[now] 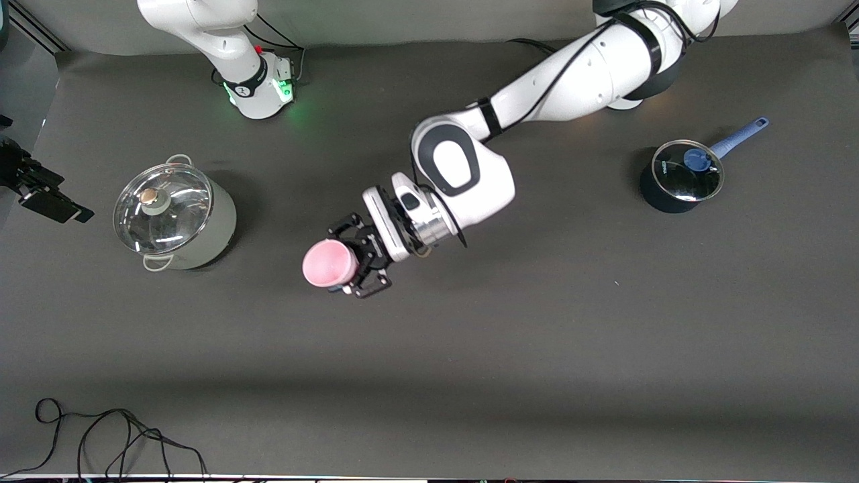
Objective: Transfer pink cup from left to right arm
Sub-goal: 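Carry the pink cup with the left gripper toward the table middle, then reach the right gripper to the pink cup held by the left gripper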
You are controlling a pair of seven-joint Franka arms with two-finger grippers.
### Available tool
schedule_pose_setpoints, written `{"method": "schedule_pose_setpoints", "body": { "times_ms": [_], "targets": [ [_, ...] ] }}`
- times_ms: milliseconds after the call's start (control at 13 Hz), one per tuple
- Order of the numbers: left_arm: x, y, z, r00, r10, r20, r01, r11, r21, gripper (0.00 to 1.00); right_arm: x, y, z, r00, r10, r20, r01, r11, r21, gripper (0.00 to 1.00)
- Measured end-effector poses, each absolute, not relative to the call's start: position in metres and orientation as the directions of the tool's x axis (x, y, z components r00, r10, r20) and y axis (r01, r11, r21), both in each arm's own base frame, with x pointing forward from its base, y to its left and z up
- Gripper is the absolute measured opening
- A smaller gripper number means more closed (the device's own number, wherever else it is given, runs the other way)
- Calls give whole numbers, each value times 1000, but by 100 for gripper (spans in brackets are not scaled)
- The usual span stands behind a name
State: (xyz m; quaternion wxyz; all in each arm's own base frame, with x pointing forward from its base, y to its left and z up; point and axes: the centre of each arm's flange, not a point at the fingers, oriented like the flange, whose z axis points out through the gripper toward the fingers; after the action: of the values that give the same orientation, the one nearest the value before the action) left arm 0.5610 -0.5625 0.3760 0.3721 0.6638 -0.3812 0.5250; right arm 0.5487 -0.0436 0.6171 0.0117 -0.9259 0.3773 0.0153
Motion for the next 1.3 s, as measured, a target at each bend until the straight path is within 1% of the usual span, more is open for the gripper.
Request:
{"method": "schedule_pose_setpoints", "body": {
  "times_ms": [153, 307, 613, 843, 1073, 1303],
  "targets": [
    [549, -573, 381, 162, -118, 980, -897, -432, 97, 65, 550, -30, 617, 730, -683, -37, -684, -730, -14, 100],
    [542, -580, 386, 162, -120, 980, -896, -434, 95, 65, 555, 4, 622, 745, -666, -29, -667, -745, -21, 100],
    [539, -584, 392, 165, -108, 980, -894, -436, 102, 65, 575, 75, 632, 702, -710, -55, -712, -697, -79, 100],
    [536, -587, 393, 164, -106, 981, -895, -433, 103, 65, 570, 140, 639, 707, -702, -81, -707, -699, -108, 100],
    [537, -586, 393, 165, -106, 981, -895, -435, 103, 65, 566, 191, 650, 668, -732, -134, -744, -652, -145, 100],
    [537, -586, 393, 165, -106, 981, -895, -435, 103, 65, 573, 220, 638, 667, -721, -189, -745, -655, -126, 100]
  ]
}}
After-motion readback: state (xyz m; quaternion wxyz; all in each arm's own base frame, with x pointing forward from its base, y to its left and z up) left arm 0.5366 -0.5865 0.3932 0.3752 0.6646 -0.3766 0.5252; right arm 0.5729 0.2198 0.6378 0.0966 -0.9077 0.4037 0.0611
